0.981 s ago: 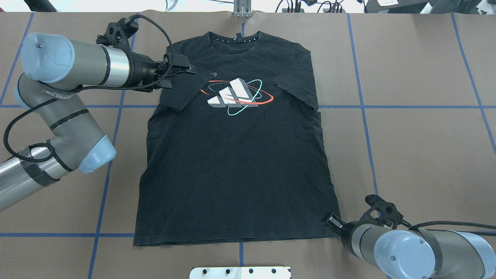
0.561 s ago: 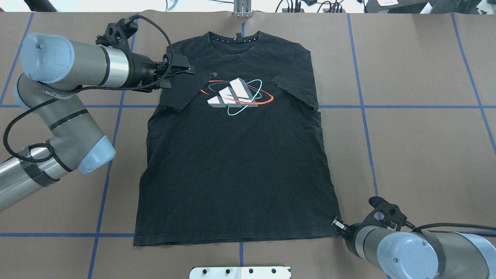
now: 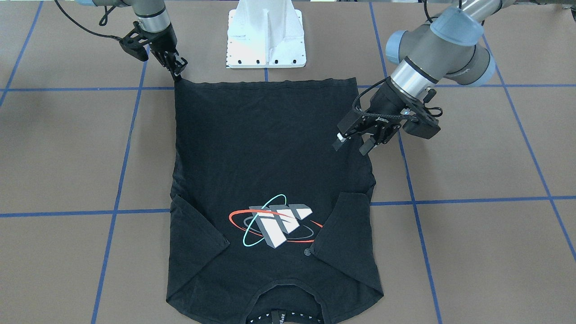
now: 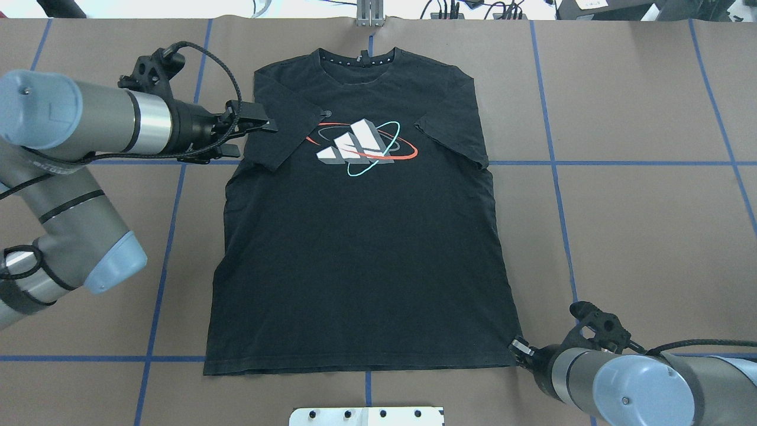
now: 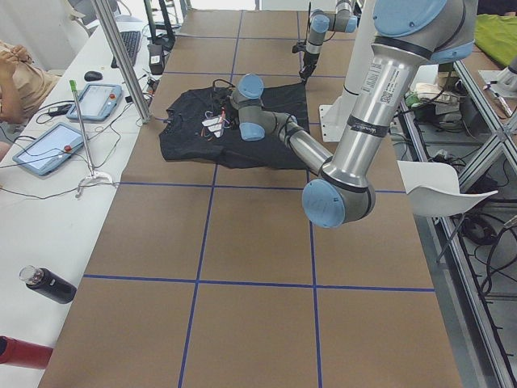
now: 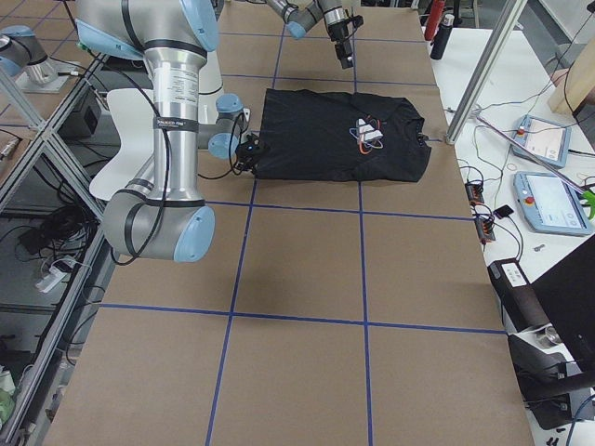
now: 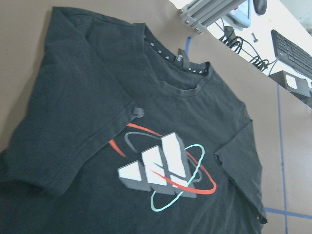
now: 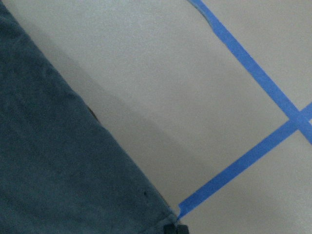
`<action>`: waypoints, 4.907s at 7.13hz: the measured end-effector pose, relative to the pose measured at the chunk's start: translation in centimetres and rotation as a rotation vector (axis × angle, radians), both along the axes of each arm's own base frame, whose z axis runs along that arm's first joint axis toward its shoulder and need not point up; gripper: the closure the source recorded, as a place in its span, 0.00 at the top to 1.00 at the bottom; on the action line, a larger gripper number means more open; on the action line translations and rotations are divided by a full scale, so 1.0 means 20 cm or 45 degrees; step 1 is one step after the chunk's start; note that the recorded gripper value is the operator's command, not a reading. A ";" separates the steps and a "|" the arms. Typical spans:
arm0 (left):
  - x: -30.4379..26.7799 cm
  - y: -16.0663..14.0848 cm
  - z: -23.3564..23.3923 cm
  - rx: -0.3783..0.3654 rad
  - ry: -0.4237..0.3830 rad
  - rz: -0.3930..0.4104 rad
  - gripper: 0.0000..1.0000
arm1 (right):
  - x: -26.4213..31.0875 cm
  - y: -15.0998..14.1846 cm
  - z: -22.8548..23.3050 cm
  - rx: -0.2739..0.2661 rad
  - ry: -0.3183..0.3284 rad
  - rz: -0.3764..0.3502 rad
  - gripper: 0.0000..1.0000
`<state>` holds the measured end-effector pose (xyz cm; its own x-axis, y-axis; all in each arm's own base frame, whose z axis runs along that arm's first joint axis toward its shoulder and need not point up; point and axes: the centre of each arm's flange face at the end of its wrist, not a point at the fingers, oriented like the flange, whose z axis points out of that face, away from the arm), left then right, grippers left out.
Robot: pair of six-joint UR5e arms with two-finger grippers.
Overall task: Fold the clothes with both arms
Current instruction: 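Move the right gripper to the hem corner nearest the robot while the left gripper lowers, then grasp both hem corners nearest the robot with both grippers, then lift the hem with both grippers and fold it toward the collar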
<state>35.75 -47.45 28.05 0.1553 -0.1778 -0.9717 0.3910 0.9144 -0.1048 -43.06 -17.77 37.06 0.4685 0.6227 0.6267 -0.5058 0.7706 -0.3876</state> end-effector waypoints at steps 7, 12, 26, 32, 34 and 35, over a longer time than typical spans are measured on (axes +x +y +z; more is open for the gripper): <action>0.15 0.99 0.47 -0.380 -0.203 0.131 0.92 | 0.20 0.04 -0.05 -0.043 -0.020 -0.062 0.00; 0.43 1.44 0.52 -0.570 -0.283 0.159 0.76 | 0.19 0.04 -0.06 -0.042 -0.025 -0.061 0.00; 0.50 1.55 0.56 -0.636 -0.314 0.156 0.00 | 0.20 0.02 -0.07 -0.042 -0.032 -0.049 0.00; 0.13 1.60 0.16 -0.633 -0.174 0.262 0.00 | 0.28 0.04 -0.17 -0.066 -0.088 -0.077 0.00; 0.02 1.61 0.02 -0.645 -0.116 0.302 0.00 | 0.40 0.06 -0.24 -0.096 -0.120 -0.110 0.00; -0.05 1.61 -0.06 -0.649 -0.074 0.309 0.00 | 0.46 0.04 -0.27 -0.113 -0.141 -0.109 0.00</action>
